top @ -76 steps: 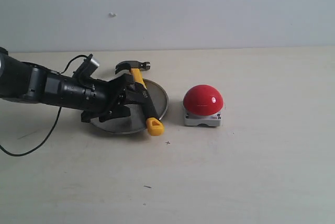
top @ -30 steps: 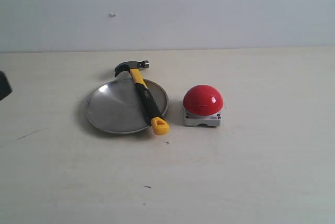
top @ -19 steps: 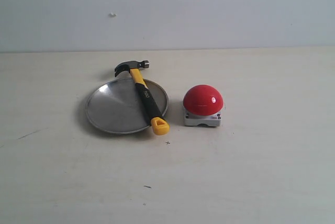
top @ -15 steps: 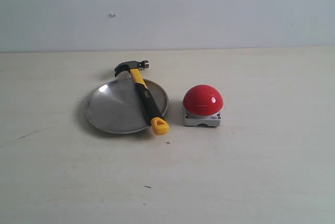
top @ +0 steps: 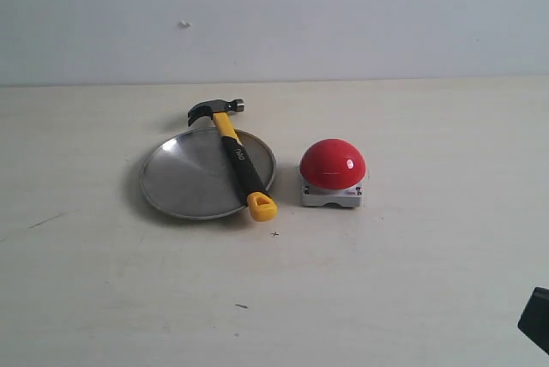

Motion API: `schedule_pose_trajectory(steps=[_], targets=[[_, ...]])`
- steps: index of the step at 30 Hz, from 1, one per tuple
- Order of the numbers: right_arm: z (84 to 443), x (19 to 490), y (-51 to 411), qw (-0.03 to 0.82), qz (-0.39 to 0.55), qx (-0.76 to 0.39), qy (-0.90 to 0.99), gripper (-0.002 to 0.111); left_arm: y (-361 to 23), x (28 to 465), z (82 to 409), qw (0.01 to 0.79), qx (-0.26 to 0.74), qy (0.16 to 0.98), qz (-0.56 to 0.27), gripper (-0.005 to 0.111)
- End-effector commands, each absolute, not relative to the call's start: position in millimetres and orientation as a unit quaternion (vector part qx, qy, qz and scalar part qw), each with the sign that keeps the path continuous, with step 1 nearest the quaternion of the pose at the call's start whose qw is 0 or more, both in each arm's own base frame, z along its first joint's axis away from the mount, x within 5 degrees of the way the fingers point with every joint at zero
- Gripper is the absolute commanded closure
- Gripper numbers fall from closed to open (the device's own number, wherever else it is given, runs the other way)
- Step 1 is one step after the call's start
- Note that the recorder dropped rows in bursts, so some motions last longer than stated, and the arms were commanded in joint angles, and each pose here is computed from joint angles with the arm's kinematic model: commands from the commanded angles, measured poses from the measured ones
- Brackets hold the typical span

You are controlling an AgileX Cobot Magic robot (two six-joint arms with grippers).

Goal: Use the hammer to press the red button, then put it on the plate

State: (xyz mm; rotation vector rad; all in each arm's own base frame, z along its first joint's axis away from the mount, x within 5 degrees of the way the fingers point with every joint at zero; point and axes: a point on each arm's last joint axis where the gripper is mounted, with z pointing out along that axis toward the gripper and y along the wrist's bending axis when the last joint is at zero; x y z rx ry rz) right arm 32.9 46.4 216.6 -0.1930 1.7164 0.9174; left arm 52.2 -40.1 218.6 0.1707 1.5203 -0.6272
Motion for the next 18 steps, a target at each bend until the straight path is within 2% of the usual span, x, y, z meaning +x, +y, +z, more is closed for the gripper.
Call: schedule_pose_trajectory(steps=[1, 13, 15, 18], targets=[[214.9, 32.4, 46.6, 0.556, 0.391, -0.082, 0.728, 0.108, -39.7, 51.6, 218.3, 0.678, 0.071, 0.674, -0.283, 0.107], [219.5, 39.1, 39.3, 0.599, 0.36, -0.04, 0.715, 0.108, -39.7, 51.6, 218.3, 0.678, 0.071, 0.674, -0.283, 0.107], [221.0, 42.7, 34.8, 0.62, 0.335, -0.01, 0.71, 0.108, -39.7, 51.6, 218.3, 0.678, 0.071, 0.674, -0.283, 0.107], [221.6, 48.6, 24.5, 0.675, 0.216, -0.015, 0.705, 0.108, -39.7, 51.6, 218.3, 0.678, 0.071, 0.674, -0.283, 0.107]])
